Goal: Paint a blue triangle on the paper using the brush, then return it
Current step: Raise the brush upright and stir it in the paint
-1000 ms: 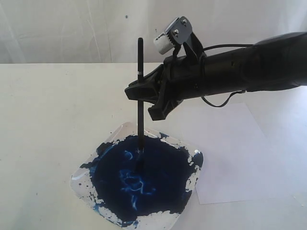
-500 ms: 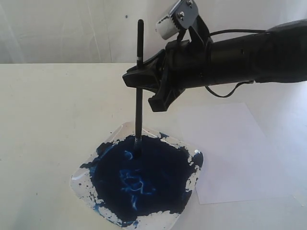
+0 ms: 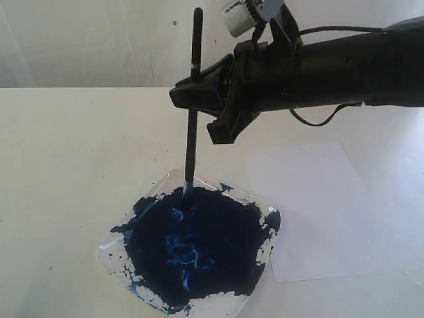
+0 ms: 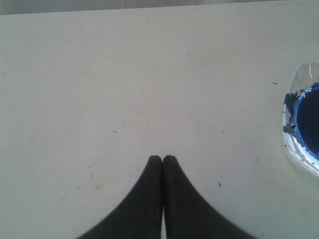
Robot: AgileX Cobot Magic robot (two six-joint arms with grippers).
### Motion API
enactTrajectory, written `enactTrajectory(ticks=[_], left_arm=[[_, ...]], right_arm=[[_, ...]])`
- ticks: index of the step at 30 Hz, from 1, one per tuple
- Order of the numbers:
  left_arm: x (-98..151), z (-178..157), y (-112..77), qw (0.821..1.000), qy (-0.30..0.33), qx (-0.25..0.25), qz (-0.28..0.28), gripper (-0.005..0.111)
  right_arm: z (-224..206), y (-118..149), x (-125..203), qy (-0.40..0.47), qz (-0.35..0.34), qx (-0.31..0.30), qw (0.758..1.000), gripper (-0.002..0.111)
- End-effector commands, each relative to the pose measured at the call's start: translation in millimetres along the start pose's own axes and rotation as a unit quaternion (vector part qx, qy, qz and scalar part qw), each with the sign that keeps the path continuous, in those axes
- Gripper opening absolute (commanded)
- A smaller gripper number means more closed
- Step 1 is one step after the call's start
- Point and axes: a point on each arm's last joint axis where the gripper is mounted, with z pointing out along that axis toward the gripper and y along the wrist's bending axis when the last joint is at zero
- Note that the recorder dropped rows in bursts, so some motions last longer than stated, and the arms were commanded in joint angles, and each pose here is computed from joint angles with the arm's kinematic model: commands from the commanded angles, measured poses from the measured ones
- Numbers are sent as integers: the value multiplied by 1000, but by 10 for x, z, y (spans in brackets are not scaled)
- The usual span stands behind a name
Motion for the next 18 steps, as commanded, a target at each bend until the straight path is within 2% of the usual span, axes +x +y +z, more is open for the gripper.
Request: enactTrajectory(ticks=[1, 6, 13, 18], left_arm=[[7, 2, -2, 1000, -2, 2, 2, 0], [7, 2, -2, 1000, -2, 2, 2, 0], [8, 2, 4, 988, -2, -1, 155, 0], [8, 2, 4, 986, -2, -1, 165, 0]], right_arm=[[-172, 106, -230, -30, -25, 12, 999, 0], [-291, 189, -357, -48, 1, 15, 999, 0], [-303, 198, -367, -49, 41, 14, 998, 0], [-303, 175, -364, -47, 42, 27, 998, 0]])
